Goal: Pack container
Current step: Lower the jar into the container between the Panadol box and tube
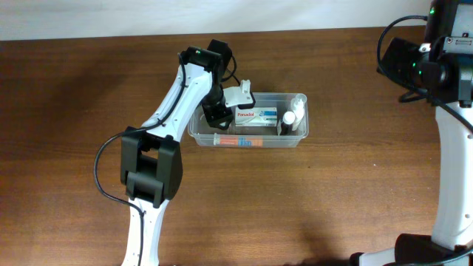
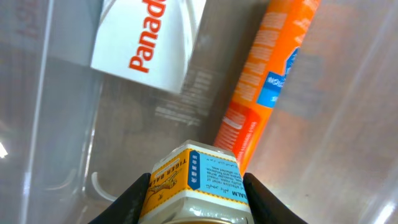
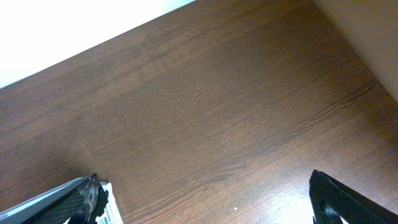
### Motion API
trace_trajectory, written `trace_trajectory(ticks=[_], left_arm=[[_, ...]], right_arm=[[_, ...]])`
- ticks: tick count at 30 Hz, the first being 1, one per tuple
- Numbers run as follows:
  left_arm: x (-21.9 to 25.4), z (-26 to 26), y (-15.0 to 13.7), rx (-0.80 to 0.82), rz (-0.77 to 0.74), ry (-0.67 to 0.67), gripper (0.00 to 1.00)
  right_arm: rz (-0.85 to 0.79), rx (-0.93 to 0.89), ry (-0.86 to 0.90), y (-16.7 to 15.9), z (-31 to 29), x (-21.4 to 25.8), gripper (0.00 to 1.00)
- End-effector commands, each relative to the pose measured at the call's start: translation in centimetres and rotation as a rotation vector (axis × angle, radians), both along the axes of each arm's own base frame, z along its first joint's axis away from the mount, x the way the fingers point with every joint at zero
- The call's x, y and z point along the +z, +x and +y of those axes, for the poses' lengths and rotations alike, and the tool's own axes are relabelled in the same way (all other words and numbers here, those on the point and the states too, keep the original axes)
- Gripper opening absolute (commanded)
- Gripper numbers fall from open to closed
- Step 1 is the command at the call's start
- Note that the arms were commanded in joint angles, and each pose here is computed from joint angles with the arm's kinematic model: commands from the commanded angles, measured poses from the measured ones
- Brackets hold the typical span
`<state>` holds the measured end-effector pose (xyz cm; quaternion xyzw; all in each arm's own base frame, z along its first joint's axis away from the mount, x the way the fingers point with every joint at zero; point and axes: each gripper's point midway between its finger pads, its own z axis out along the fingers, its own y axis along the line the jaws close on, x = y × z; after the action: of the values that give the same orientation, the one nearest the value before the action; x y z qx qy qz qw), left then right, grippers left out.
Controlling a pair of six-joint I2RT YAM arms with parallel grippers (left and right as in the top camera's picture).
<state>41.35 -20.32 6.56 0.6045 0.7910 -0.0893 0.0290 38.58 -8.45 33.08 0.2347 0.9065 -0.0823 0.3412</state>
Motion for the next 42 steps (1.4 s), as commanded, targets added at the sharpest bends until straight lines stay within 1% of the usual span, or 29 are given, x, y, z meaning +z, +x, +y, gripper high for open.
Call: trace_trajectory(ticks=[1,3,5,9,13,21,32,33,34,36,42], left_arm=[[-0.5,0.8,0.7,-0.032,-0.046,0.054,0.41],[-1.1,1.6,1.2,-0.031,-0.074,0.103,0.4],[-1.6,2.0,1.2,-0.043,-0.078,0.12,0.4],[-2.3,2.0,1.2,-0.054,-0.079,0.121,0.4],[-2.7,2.0,1.2,-0.101,-0.087,0.118,0.4],[-3.3,1.7,1.7,-0.108,-0.11,0.11,0.4],[-4.7,1.9,1.4,-0.108,-0.103,0.112,0.41],[-4.7,1.9,1.4,-0.108,-0.103,0.112,0.42],[-4.7,1.9,1.4,-0.108,-0.103,0.112,0.46],[-4.7,1.9,1.4,-0.108,-0.103,0.112,0.5],[-4.7,1.9,1.4,-0.107,-0.103,0.112,0.55]], right_arm=[[-0.016,-0.017,-0.016,0.0,-0.5,0.7,0.98],[-0.016,-0.017,-0.016,0.0,-0.5,0.7,0.98],[-0.016,-0.017,-0.016,0.0,-0.5,0.6,0.98],[-0.016,-0.018,-0.016,0.0,-0.5,0.7,0.98],[-0.016,-0.017,-0.016,0.0,-0.5,0.7,0.98],[-0.016,-0.018,-0.016,0.0,-0.5,0.7,0.98],[-0.016,-0.017,-0.016,0.0,-0.5,0.6,0.98],[-0.016,-0.018,-0.016,0.0,-0.5,0.7,0.98],[-0.016,-0.017,-0.016,0.0,-0.5,0.7,0.98],[-0.016,-0.018,-0.016,0.0,-0.5,0.7,0.98],[-0.016,-0.017,-0.016,0.0,-0.5,0.7,0.98]])
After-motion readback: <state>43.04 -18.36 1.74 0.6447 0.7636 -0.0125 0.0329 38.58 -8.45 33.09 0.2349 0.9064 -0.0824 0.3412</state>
